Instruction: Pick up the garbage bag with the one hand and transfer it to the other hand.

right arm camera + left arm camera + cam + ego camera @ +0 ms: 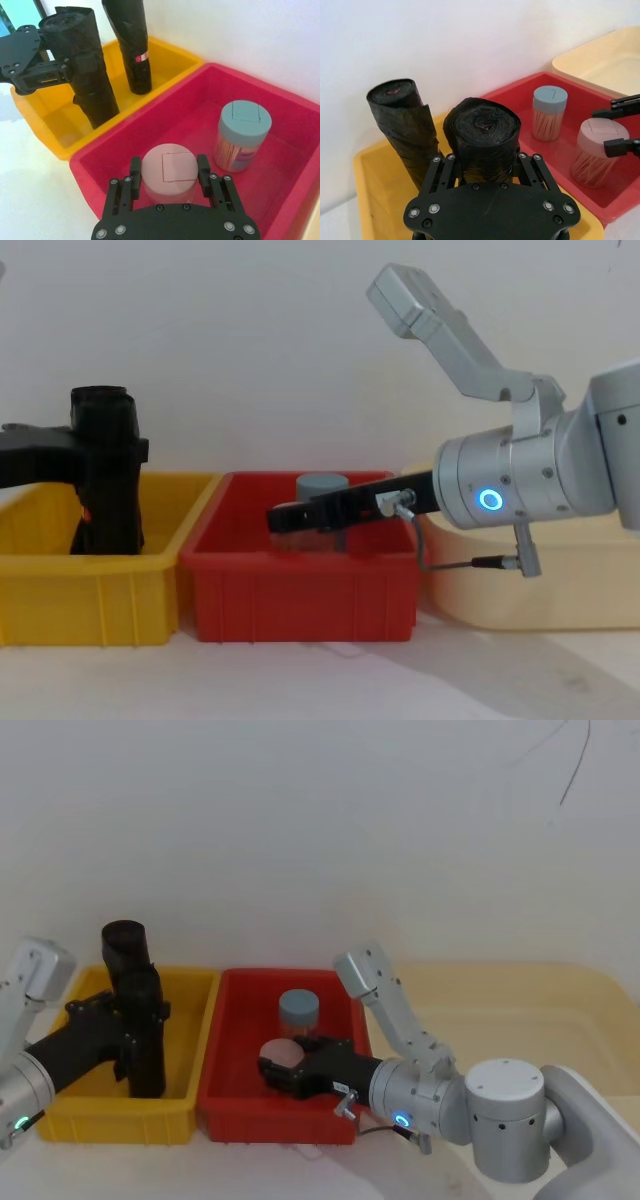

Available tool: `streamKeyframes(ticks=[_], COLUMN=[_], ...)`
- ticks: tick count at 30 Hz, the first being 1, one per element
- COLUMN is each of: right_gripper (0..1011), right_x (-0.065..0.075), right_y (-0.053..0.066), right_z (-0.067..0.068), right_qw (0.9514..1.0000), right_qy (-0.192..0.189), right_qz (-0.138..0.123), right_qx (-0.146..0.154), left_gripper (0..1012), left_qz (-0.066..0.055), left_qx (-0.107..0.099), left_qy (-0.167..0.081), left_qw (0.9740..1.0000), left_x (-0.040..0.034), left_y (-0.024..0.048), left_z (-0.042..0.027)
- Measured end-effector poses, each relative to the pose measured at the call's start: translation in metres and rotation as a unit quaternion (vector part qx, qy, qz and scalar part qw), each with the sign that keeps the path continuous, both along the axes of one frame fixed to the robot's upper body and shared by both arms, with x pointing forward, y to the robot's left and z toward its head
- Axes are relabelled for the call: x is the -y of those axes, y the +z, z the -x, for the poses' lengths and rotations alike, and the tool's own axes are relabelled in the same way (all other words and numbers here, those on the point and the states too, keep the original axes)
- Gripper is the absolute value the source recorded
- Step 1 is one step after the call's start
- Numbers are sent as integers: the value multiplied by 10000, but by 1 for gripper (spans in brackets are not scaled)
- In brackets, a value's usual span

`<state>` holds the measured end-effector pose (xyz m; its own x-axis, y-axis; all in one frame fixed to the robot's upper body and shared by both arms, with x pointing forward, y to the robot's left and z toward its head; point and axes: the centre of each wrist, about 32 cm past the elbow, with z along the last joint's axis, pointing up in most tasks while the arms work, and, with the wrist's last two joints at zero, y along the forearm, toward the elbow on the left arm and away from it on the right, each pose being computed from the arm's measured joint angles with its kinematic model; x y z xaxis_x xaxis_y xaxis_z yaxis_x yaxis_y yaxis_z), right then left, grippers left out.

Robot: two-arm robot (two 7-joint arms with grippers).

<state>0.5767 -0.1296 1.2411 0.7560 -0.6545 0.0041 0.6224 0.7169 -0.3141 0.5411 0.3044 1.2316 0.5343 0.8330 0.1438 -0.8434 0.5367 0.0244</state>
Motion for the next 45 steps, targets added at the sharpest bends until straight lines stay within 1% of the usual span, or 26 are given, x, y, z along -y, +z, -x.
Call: streamKeyframes(ticks=[4,9,10,13,15,16,17,18,19,20,22,24,25,29,32,34,35,36,38,39,40,41,42,43,44,45], right_gripper=[656,656,656,656,656,656,656,656,656,656,656,656,656,656,656,656,656,656,656,656,656,656,656,656,656,656], right_x=[0,1,4,7,19,24,28,36,44,44,77,103,130,190,283,335,354,354,419,456,471,490,536,554,590,614], right_y=[40,127,163,226,327,360,384,438,465,465,575,639,690,801,922,979,997,997,1057,1085,1099,1111,1137,1146,1164,1175], right_z=[3,6,7,8,9,10,11,14,14,14,20,23,25,35,48,58,60,60,71,78,83,87,95,98,105,110], right_qw=[9999,9995,9992,9985,9973,9968,9964,9955,9950,9950,9927,9912,9899,9867,9824,9799,9790,9790,9759,9742,9734,9724,9706,9698,9681,9672], right_qy=[51,107,122,139,156,160,161,160,153,153,109,73,26,-95,-285,-405,-457,-457,-598,-698,-732,-790,-896,-941,-1042,-1093], right_qz=[-61,-174,-218,-283,-370,-391,-412,-449,-462,-462,-527,-556,-575,-605,-621,-623,-619,-619,-618,-603,-604,-596,-587,-582,-562,-554], right_qx=[88,251,323,439,621,675,723,820,870,870,1082,1197,1295,1509,1740,1853,1890,1890,2004,2062,2085,2111,2158,2175,2207,2227], left_gripper=[485,485,485,485,485,485,485,485,485,485,485,485,485,485,485,485,485,485,485,485,485,485,485,485,485,485], left_qz=[0,21,30,44,64,76,84,103,113,113,159,182,209,254,311,332,350,361,380,403,415,433,444,455,471,488], left_qx=[80,296,367,493,631,719,766,875,925,925,1142,1232,1344,1516,1700,1768,1821,1851,1901,1960,1993,2019,2043,2060,2090,2101], left_qy=[-8,-15,-12,-9,-4,-5,-6,-9,-13,-13,-41,-62,-94,-185,-327,-394,-460,-502,-570,-654,-696,-762,-807,-842,-884,-958], left_qw=[10000,9996,9993,9988,9980,9974,9970,9961,9956,9956,9933,9922,9907,9879,9844,9829,9816,9808,9794,9776,9766,9755,9746,9739,9728,9718], left_x=[-3,-11,-14,-15,-15,-13,-11,-6,-3,-3,16,27,40,74,131,161,189,204,235,273,298,329,348,366,389,424], left_y=[30,150,195,277,367,428,459,534,568,568,716,778,856,973,1101,1150,1187,1204,1238,1279,1303,1322,1335,1348,1373,1384], left_z=[7,15,14,8,1,-7,-12,-25,-32,-32,-68,-88,-114,-164,-245,-281,-316,-333,-370,-414,-435,-478,-497,-518,-540,-581])
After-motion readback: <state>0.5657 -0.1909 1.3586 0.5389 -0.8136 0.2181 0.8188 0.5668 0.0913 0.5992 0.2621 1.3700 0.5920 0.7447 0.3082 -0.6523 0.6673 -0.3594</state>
